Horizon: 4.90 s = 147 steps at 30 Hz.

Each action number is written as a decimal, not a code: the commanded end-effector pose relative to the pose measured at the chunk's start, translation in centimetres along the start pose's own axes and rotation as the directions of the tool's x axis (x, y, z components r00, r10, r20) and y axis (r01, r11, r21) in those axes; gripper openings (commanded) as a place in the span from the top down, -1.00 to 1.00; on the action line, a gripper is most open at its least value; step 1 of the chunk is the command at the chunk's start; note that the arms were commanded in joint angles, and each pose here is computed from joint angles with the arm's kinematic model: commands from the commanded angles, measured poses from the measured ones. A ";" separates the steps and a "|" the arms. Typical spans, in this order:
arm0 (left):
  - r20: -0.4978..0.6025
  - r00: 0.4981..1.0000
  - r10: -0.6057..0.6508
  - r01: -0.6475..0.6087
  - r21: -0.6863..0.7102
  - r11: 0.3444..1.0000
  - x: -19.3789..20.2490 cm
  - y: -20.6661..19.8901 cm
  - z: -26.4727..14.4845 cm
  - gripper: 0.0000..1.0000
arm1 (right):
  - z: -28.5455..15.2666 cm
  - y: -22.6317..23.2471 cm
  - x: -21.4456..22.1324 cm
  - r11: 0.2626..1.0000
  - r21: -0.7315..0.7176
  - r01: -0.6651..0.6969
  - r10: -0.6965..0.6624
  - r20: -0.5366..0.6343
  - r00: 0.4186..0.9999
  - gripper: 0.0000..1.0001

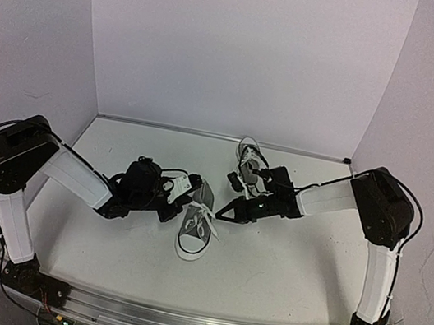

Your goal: Tie the shoes

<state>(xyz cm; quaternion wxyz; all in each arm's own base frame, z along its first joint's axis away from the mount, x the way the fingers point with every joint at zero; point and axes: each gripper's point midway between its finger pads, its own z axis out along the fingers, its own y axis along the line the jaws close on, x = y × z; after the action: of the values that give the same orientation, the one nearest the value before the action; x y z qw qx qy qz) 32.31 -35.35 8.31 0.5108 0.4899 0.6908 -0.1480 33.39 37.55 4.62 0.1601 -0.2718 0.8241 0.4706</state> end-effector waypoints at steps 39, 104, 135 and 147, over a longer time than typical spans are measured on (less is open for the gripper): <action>-0.082 0.982 -0.169 0.157 -0.140 0.978 3.3 4.5 -1.3 1.00 | -2.6 -1.4 1.3 0.998 0.053 -0.027 0.026 0.022 0.999 1.00; -0.282 0.939 -0.194 0.251 0.182 0.951 2.5 0.6 -2.3 0.21 | -4.8 0.5 1.1 0.994 -0.020 -0.112 0.112 0.046 0.993 -0.19; -0.206 0.978 -0.022 0.129 0.523 0.843 -4.0 -7.1 -0.8 1.00 | -5.0 0.3 0.8 0.995 -0.002 -0.104 0.104 0.060 0.993 -0.21; -0.194 0.980 -0.049 0.140 0.492 0.859 -5.1 -8.2 4.4 0.98 | -6.2 -0.7 -1.0 0.992 0.047 -0.119 0.113 0.120 0.986 -0.22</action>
<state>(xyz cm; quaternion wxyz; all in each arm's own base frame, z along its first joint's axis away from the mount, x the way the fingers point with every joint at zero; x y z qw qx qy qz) 26.93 -42.54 6.35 0.2611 0.5875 0.7048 -0.3000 32.51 32.28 4.75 0.1399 -0.1914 0.8499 0.4706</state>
